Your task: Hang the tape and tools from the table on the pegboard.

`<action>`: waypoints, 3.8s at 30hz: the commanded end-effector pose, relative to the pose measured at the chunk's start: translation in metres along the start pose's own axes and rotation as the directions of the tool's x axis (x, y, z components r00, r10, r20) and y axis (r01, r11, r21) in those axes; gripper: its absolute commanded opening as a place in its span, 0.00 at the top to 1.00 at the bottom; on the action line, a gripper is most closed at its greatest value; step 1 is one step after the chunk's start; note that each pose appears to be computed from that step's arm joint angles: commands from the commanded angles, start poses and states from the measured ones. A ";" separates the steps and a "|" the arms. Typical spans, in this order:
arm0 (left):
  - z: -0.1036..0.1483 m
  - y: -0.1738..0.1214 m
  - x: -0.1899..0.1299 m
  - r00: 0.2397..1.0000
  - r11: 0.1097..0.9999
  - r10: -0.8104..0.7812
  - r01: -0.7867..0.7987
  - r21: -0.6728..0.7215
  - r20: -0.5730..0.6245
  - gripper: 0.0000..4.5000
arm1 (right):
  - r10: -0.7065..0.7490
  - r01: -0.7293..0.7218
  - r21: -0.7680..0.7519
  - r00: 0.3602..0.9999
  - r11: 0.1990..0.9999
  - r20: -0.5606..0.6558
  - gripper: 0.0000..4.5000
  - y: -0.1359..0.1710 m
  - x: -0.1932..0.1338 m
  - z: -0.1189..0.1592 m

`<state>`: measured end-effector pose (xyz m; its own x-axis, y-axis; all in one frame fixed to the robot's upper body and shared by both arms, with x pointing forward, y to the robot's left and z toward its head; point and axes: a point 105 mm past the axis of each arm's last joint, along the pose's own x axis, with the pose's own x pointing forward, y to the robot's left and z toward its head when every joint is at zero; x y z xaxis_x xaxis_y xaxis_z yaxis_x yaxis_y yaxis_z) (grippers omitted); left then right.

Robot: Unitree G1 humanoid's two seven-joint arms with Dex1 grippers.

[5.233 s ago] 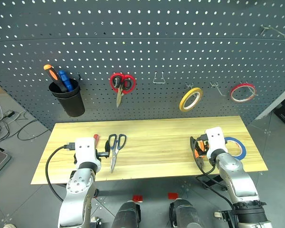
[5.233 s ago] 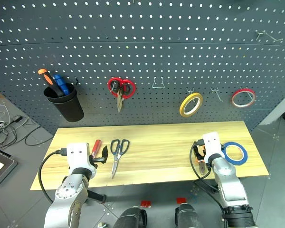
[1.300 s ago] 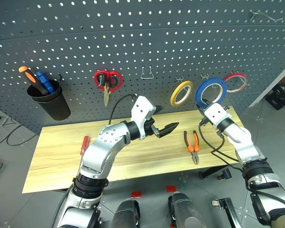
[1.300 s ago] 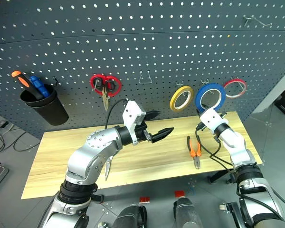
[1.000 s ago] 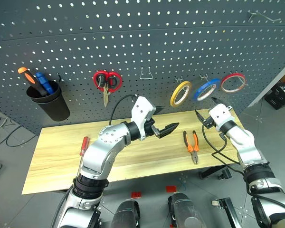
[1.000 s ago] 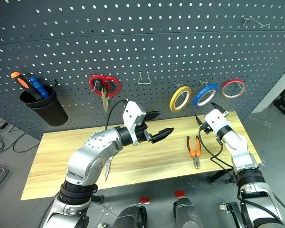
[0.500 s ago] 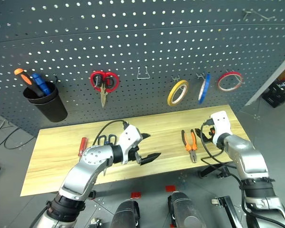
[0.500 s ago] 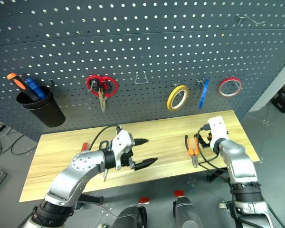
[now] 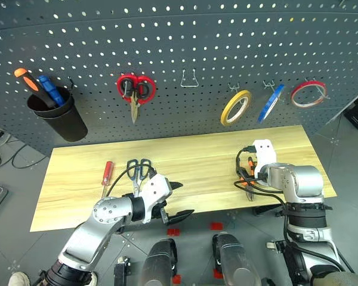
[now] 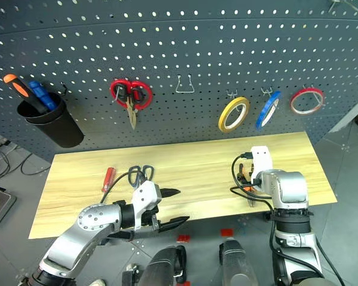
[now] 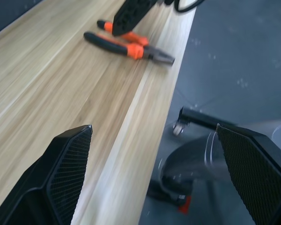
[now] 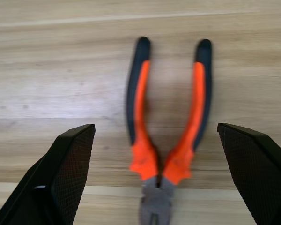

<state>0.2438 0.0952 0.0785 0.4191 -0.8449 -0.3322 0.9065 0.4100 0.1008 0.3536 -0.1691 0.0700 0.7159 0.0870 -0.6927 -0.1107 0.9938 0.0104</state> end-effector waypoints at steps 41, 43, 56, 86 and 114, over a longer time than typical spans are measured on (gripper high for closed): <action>0.017 0.006 -0.007 0.999 0.999 0.040 -0.040 0.014 0.024 0.00 | -0.052 0.056 -0.056 0.997 0.997 0.064 0.01 0.001 0.023 0.026; 0.016 0.008 -0.006 0.999 0.999 0.041 -0.041 0.014 0.026 0.00 | -0.042 0.047 -0.074 0.997 0.996 0.073 0.01 0.005 0.018 0.029; 0.018 0.013 0.004 0.997 0.999 0.046 -0.048 0.022 0.055 0.00 | 0.010 0.002 -0.100 0.994 0.995 0.113 0.01 0.023 -0.006 0.051; 0.012 0.010 -0.009 0.999 0.999 0.033 -0.033 0.018 0.017 0.00 | 0.031 -0.024 -0.159 0.999 0.987 0.039 0.01 0.023 0.025 0.028; 0.019 0.011 -0.011 0.999 0.999 0.031 -0.032 0.020 0.039 0.00 | 0.138 -0.118 -0.182 0.985 0.976 0.106 0.33 0.032 0.019 0.043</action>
<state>0.2545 0.1048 0.0897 0.4535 -0.8302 -0.3242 0.8896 0.4439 0.1077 0.3918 -0.1395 0.0712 0.7267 0.1705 -0.6654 -0.2771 0.9592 -0.0569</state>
